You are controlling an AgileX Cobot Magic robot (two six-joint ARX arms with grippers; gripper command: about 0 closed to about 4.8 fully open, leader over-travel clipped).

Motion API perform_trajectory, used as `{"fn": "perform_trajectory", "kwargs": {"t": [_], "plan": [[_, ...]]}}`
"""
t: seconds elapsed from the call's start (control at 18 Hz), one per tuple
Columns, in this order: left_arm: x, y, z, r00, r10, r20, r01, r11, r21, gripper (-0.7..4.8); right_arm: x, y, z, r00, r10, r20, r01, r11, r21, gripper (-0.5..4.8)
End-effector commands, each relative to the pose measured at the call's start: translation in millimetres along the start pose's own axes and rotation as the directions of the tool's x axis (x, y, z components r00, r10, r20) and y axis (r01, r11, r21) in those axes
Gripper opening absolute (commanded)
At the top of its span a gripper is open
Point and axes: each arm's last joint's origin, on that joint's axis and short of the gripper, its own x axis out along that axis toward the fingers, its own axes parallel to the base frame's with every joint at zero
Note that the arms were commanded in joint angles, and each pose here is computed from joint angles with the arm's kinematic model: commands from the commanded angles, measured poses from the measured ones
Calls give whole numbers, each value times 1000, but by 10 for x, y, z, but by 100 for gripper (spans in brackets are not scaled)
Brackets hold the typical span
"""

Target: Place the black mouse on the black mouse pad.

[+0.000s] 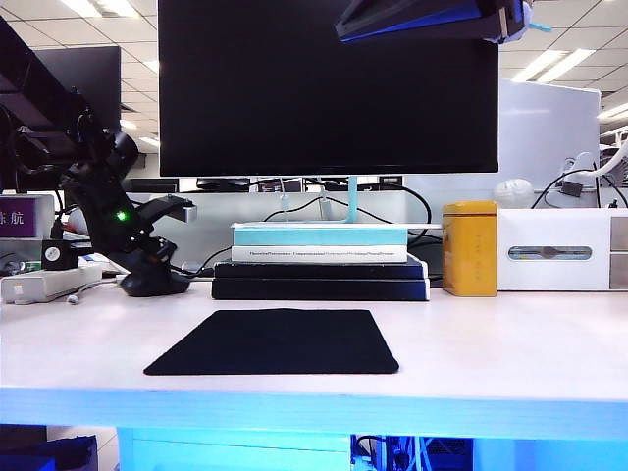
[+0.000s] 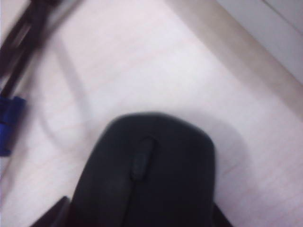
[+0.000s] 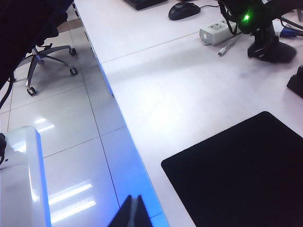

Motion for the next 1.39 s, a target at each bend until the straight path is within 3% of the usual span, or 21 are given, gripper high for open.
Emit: {"fn": "perform_trajectory", "kwargs": {"t": [0.06, 0.44, 0.56, 0.89, 1.0, 1.17, 1.39], "plan": [[18, -13, -15, 1000, -7, -11, 7, 1000, -1, 210, -9, 5, 36, 1000, 1, 23, -1, 1000, -19, -6], [-2, -4, 16, 1000, -1, 9, 1, 1000, -24, 203, -10, 5, 32, 1000, 2, 20, -2, 1000, -17, -6], [-56, 2, 62, 1000, 1, 27, 0, 1000, -25, 179, -9, 5, 27, 1000, 2, 15, -2, 1000, -15, -6], [-266, -5, 177, 999, -8, 33, 9, 999, -39, 172, -9, 5, 27, 1000, 1, 15, -1, 1000, -26, -6], [-363, -17, 216, 998, -41, 44, 43, 997, -61, 128, -9, 5, 27, 1000, 1, 15, -1, 1000, -26, -6], [-514, -45, 286, 986, -132, 99, 142, 984, -109, 18, -9, 5, 27, 1000, 2, 15, -1, 1000, -26, -6], [-744, -20, 432, 980, -110, 164, 132, 983, -130, -5, -10, 6, 28, 1000, 2, 16, -2, 1000, -26, -6]]}}
